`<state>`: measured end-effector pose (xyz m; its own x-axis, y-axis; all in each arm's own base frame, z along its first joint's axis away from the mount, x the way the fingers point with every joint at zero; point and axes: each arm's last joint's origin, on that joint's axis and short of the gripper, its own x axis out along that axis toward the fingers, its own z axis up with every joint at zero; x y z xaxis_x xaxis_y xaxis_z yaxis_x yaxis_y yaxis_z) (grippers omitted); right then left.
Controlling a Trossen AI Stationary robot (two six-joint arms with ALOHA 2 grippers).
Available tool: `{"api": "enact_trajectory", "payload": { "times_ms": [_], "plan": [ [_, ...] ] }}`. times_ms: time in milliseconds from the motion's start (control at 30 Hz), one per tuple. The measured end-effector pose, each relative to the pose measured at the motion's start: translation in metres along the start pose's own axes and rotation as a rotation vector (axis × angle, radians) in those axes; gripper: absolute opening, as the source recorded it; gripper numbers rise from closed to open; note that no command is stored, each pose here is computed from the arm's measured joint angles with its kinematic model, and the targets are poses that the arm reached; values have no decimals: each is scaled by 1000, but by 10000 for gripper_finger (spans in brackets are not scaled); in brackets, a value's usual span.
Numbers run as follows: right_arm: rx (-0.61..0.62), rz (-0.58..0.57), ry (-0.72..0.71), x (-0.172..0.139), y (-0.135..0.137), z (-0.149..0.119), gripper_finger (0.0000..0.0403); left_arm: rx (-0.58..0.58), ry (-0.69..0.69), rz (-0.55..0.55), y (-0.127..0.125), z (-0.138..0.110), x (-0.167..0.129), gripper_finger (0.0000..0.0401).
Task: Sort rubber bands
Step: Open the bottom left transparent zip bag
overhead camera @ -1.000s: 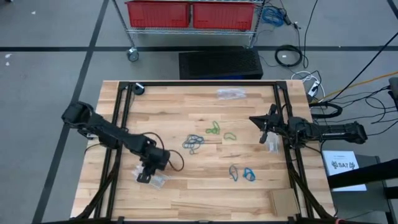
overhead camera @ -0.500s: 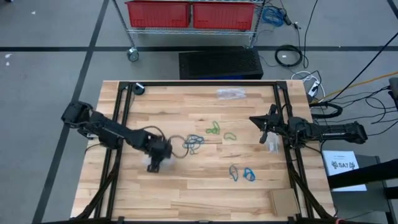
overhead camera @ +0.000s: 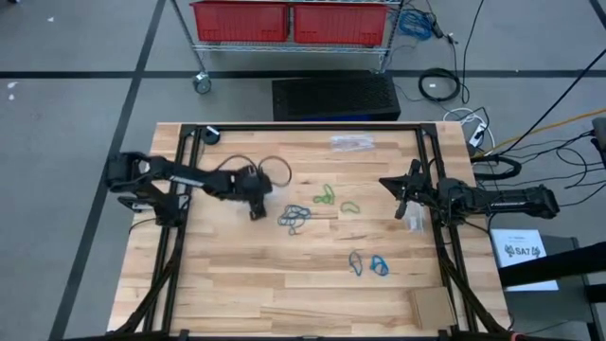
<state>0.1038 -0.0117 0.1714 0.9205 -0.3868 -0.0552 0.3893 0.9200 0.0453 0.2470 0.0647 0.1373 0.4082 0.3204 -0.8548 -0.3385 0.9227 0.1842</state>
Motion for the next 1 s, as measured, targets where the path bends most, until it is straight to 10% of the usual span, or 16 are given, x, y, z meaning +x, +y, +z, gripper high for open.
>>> {"api": "enact_trajectory", "payload": {
  "times_ms": [333, 1000],
  "plan": [
    [20, 0, 7, 0, 0, -1, 0, -269, -139, 72, 56, 16, -14, 0],
    [122, -4, 76, 0, 0, -8, 79, -961, 77, -92, 19, -76, -76, 3]
  ]
}}
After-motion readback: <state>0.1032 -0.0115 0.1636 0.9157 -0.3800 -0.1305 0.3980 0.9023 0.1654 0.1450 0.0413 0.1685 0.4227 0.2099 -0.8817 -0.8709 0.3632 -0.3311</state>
